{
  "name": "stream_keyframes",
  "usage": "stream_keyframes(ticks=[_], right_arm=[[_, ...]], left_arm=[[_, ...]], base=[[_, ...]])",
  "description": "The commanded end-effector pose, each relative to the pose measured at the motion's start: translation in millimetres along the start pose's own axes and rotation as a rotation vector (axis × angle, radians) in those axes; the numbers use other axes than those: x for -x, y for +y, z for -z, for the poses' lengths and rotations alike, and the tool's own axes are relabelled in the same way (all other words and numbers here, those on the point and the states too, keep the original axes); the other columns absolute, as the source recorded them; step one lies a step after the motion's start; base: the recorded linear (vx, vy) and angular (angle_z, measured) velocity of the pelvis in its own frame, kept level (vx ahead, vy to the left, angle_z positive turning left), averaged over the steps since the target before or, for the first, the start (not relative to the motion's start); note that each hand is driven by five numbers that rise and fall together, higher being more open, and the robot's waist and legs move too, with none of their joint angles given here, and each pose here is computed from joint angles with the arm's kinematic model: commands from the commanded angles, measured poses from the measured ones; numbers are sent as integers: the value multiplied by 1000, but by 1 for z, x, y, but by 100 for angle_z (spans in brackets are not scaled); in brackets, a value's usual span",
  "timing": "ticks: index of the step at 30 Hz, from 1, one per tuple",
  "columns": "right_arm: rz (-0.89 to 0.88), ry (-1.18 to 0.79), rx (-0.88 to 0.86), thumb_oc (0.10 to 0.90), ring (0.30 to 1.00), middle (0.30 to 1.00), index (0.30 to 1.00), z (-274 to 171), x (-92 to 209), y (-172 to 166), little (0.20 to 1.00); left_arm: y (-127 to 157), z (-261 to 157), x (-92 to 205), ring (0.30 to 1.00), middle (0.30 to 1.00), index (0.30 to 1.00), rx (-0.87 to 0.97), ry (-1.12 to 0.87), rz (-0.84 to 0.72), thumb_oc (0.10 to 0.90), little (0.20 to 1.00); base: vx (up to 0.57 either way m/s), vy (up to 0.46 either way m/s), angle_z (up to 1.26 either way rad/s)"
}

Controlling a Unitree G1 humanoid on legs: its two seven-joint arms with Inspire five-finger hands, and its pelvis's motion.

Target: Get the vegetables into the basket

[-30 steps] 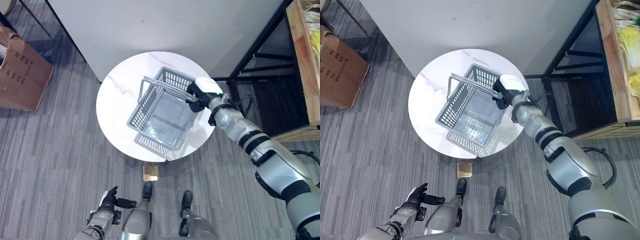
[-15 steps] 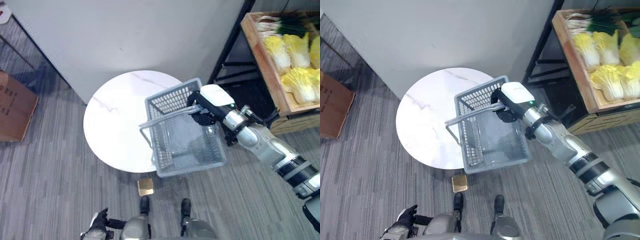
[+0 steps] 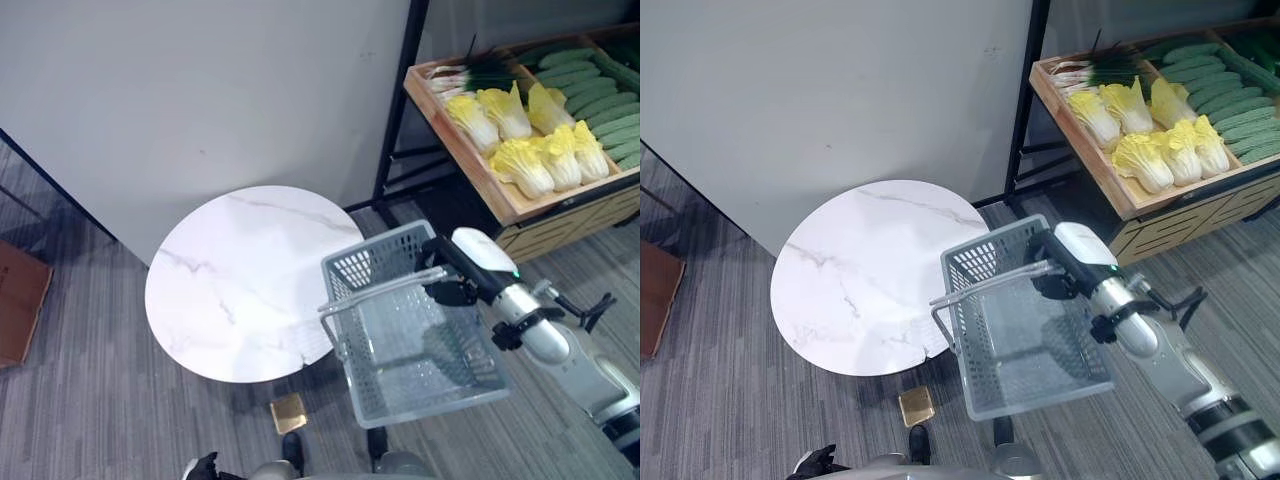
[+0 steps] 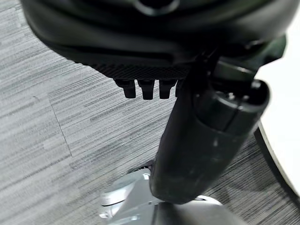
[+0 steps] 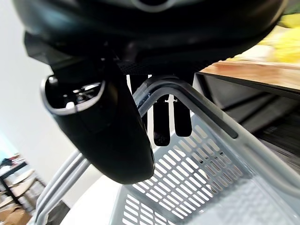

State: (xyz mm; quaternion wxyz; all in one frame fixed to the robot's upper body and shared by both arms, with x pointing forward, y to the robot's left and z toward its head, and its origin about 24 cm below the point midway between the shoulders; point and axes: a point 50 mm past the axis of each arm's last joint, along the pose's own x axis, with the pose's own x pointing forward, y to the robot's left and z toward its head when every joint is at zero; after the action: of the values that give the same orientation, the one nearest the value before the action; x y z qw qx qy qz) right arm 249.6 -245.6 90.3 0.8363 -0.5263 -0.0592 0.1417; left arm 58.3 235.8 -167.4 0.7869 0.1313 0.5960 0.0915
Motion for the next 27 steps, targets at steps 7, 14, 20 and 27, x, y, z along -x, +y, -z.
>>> stream_keyframes(ticks=[7,14,20,27], right_arm=[[414,-175,-153,400,300,300,300,-27,4,-56,300],[473,-187,-152,400,300,300,300,-31,-2,-58,300],[458,-196,-157,400,300,300,300,-33,-4,-56,300],[495,-149,-131,400,300,300,300,-23,14,-60,300]], left_arm=[[16,-7,-2,1000,1000,1000,-78,-13,-54,900,1000],[26,-18,-3,1000,1000,1000,-83,-55,-88,900,1000],[25,-14,-3,1000,1000,1000,-85,-44,-75,900,1000],[12,-16,-3,1000,1000,1000,-91,-53,-54,900,1000]], base=[[-103,130,-39],[-179,66,-97],[-33,-72,-79],[79,-172,-48]])
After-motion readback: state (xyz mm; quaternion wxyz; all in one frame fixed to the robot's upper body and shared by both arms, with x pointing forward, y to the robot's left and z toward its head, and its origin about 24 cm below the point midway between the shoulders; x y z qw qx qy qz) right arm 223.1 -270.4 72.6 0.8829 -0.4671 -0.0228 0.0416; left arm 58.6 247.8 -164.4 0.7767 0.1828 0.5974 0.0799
